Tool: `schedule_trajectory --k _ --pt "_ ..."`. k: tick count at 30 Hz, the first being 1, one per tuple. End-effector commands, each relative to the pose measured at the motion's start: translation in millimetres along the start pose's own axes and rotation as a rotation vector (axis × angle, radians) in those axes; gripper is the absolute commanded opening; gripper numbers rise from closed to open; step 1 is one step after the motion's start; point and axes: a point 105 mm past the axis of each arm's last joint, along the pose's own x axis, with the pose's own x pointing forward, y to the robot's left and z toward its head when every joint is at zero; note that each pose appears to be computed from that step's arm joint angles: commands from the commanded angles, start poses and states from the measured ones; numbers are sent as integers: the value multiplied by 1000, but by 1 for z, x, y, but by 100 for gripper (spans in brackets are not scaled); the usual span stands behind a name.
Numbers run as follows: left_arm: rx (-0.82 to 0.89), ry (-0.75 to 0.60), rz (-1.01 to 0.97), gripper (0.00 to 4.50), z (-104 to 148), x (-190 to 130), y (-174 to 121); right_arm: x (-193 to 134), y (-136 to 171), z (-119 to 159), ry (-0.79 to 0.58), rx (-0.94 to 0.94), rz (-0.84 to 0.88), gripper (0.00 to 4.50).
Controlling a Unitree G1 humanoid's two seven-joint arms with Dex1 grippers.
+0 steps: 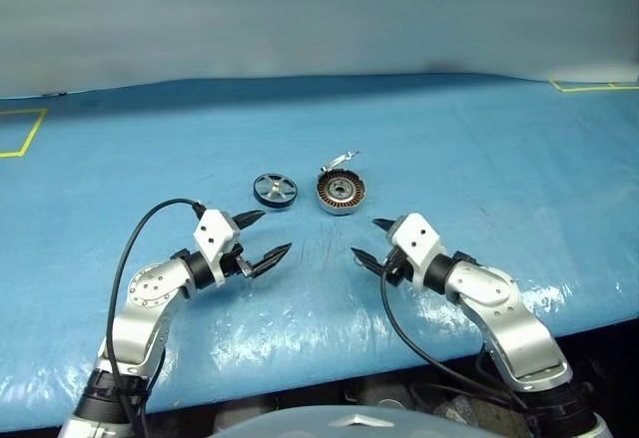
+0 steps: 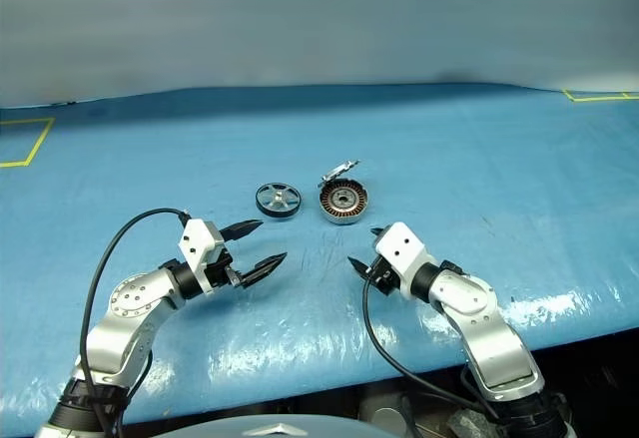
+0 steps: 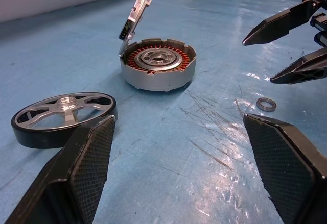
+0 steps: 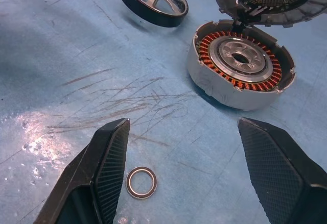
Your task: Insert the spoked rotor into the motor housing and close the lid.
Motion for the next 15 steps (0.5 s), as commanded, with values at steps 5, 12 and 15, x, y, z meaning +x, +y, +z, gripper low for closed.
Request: schedule_trajectory --k 5,12,15 --pt "38 -36 16 423 9 -1 0 -2 -1 9 -30 -18 -6 354" --pt "35 -42 16 423 9 0 1 0 -8 14 -37 -31 -10 354" --pt "36 -39 16 423 8 1 2 2 -11 18 -41 -35 8 354"
